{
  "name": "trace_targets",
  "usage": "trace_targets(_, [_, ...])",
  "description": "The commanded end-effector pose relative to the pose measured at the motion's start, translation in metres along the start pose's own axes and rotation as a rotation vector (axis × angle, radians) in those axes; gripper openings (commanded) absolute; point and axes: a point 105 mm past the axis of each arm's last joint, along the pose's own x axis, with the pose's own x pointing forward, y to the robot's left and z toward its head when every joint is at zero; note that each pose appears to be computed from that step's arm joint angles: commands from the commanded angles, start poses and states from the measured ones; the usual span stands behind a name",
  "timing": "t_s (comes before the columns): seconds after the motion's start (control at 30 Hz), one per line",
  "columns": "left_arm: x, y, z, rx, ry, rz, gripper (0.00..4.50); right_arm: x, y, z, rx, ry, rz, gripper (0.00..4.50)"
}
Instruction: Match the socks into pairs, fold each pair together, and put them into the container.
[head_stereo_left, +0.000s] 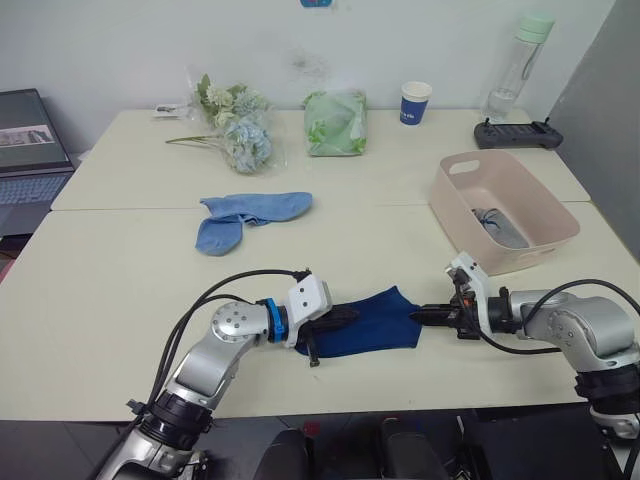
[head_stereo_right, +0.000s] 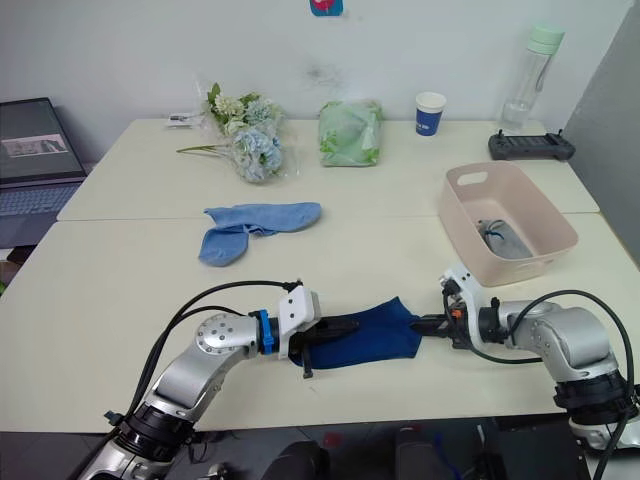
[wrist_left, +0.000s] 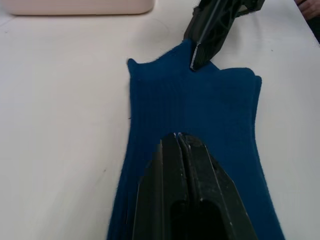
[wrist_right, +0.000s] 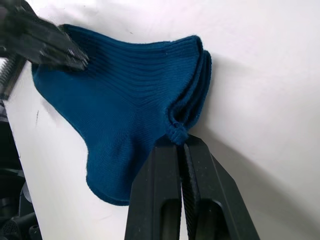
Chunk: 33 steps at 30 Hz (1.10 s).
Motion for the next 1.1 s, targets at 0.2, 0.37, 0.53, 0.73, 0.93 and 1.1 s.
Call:
trace_targets(0.2, [0.002, -0.005, -0.012, 0.022, 0.060, -0.011, 0.03, -0.007, 0.014, 0.019, -0.038, -0.064, 0.043, 0.00])
trace_targets(0.37, [-0.001, -0.005, -0.022, 0.003, 0.124, -0.022, 0.03, -0.012, 0.038, 0.033, -0.007, -0.102, 0.159, 0.00])
trace_targets(0.53, [-0.016, 0.001, -0.021, 0.006, 0.143, -0.009, 0.03, -0.012, 0.041, 0.032, -0.003, -0.088, 0.164, 0.00])
trace_targets(0.73, [-0.021, 0.002, -0.022, 0.009, 0.169, -0.017, 0.03, -0.012, 0.043, 0.033, 0.003, -0.089, 0.178, 0.00])
trace_targets(0.93, [-0.013, -0.001, -0.029, -0.016, 0.160, -0.004, 0.03, -0.012, 0.073, 0.050, 0.051, -0.153, 0.364, 0.00])
trace_targets(1.1, [-0.014, -0.002, -0.030, -0.027, 0.157, 0.006, 0.03, -0.001, 0.101, 0.061, 0.054, -0.173, 0.468, 0.00])
